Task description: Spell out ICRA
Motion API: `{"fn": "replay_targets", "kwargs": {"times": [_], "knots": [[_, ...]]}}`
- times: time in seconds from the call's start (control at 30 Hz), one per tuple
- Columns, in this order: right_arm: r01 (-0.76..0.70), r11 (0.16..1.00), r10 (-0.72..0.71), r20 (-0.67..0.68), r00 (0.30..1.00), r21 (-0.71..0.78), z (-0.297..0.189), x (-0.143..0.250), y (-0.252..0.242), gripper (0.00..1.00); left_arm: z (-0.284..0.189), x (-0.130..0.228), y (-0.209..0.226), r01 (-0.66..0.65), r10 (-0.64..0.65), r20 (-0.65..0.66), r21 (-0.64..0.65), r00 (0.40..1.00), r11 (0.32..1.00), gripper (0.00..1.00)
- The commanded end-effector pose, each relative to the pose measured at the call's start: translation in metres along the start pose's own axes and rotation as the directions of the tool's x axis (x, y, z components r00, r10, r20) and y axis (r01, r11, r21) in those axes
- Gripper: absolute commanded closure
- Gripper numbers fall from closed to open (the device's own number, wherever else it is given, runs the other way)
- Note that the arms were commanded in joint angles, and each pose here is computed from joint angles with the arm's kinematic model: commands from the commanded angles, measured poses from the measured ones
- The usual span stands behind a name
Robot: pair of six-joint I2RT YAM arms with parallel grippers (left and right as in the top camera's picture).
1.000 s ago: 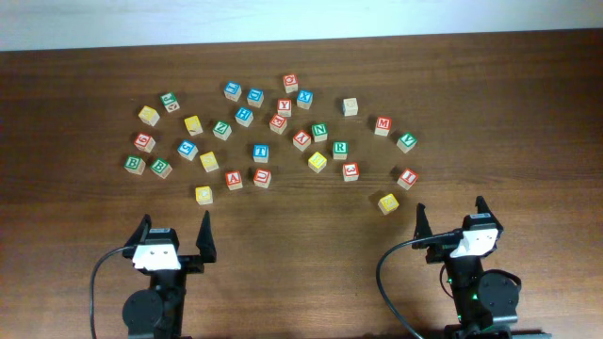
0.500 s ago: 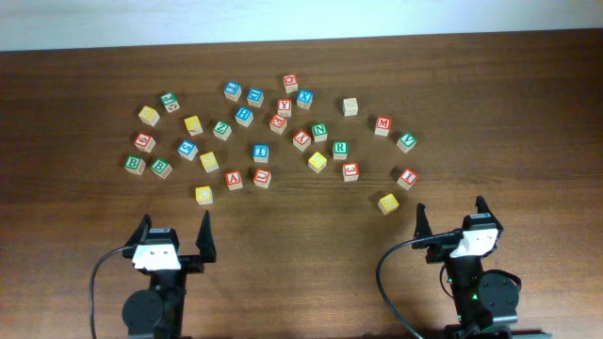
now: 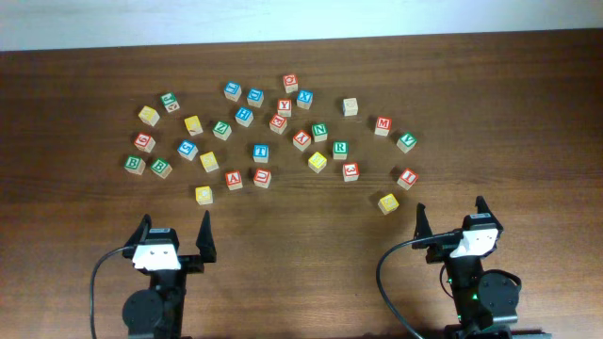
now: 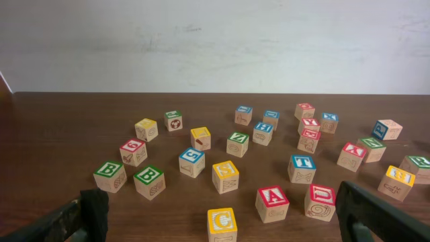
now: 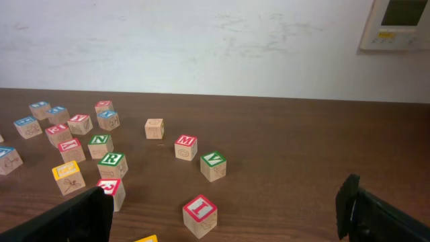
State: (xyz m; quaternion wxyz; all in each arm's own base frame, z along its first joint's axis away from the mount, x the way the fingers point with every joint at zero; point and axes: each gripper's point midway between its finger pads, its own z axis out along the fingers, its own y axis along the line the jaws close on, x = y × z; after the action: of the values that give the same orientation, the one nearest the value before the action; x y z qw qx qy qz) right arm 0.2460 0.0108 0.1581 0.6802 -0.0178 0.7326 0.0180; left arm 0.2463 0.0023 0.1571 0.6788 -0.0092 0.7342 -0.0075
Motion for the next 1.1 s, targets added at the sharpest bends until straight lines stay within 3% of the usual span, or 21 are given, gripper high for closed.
{"fn": "replay_targets", "kwargs": {"times": [0.0,0.07,0.17,0.2,0.27,0.33,0.4,0.5,0.6,0.67,0.73,0.77,0.83,0.87,1.0,1.07], "knots": [[-0.007,1.0,0.007,-0.003,1.0,0.008,0.0,0.002,-0.001,0.02,0.0,0.001,0.0,-0.016,0.016,-0.001,-0.002,1.0,1.0,0.01],[-0.007,1.0,0.007,-0.003,1.0,0.008,0.0,0.002,-0.001,0.02,0.0,0.0,-0.001,-0.015,0.015,0.0,0.002,1.0,1.0,0.01],[-0.007,1.0,0.007,-0.003,1.0,0.008,0.0,0.002,-0.001,0.02,-0.006,-0.004,-0.043,-0.02,0.015,0.02,0.245,1.0,0.969,0.01],[-0.007,1.0,0.007,-0.003,1.0,0.008,0.0,0.002,-0.001,0.01,-0.018,-0.005,-0.077,-0.027,0.016,0.029,0.445,0.999,0.895,0.01],[-0.007,1.0,0.007,-0.003,1.0,0.008,0.0,0.002,-0.001,0.02,-0.038,-0.006,-0.107,-0.036,0.017,0.036,0.62,0.999,0.784,0.01],[-0.007,1.0,0.007,-0.003,1.0,0.008,0.0,0.002,-0.001,0.02,-0.055,-0.01,-0.126,-0.058,0.018,0.062,0.727,0.998,0.684,0.01],[-0.007,1.0,0.007,-0.003,1.0,0.008,0.0,0.002,-0.001,0.02,-0.078,-0.042,-0.141,-0.198,0.008,0.238,0.79,0.971,0.581,0.01],[-0.007,1.0,0.007,-0.003,1.0,0.008,0.0,0.002,-0.001,0.02,-0.101,-0.102,-0.141,-0.338,-0.058,0.454,0.737,0.889,0.586,0.01],[-0.007,1.0,0.007,-0.003,1.0,0.008,0.0,0.002,-0.001,0.02,-0.114,-0.147,-0.135,-0.352,-0.065,0.501,0.688,0.863,0.635,0.01],[-0.007,1.0,0.007,-0.003,1.0,0.008,0.0,0.002,-0.001,0.02,-0.108,-0.179,-0.122,-0.262,-0.067,0.441,0.641,0.895,0.721,0.01],[-0.007,1.0,0.007,-0.003,1.0,0.008,0.0,0.002,-0.001,0.02,-0.105,-0.192,-0.118,-0.23,-0.015,0.364,0.62,0.931,0.75,0.01],[-0.007,1.0,0.007,-0.003,1.0,0.008,0.0,0.002,-0.001,0.02,-0.11,-0.2,-0.121,-0.214,-0.01,0.326,0.642,0.945,0.736,0.01],[-0.007,1.0,0.007,-0.003,1.0,0.008,0.0,0.002,-0.001,0.01,-0.144,-0.225,-0.142,-0.298,-0.003,0.377,0.736,0.926,0.608,0.01],[-0.007,1.0,0.007,-0.003,1.0,0.008,0.0,0.002,-0.001,0.02,-0.148,-0.234,-0.143,-0.329,-0.005,0.417,0.724,0.909,0.606,0.01],[-0.007,1.0,0.007,-0.003,1.0,0.008,0.0,0.002,-0.001,0.02,-0.134,-0.268,-0.12,-0.139,-0.1,0.316,0.652,0.944,0.745,0.01],[-0.007,1.0,0.007,-0.003,1.0,0.008,0.0,0.002,-0.001,0.02,-0.119,-0.267,-0.117,-0.017,-0.08,0.122,0.641,0.989,0.768,0.01]]}}
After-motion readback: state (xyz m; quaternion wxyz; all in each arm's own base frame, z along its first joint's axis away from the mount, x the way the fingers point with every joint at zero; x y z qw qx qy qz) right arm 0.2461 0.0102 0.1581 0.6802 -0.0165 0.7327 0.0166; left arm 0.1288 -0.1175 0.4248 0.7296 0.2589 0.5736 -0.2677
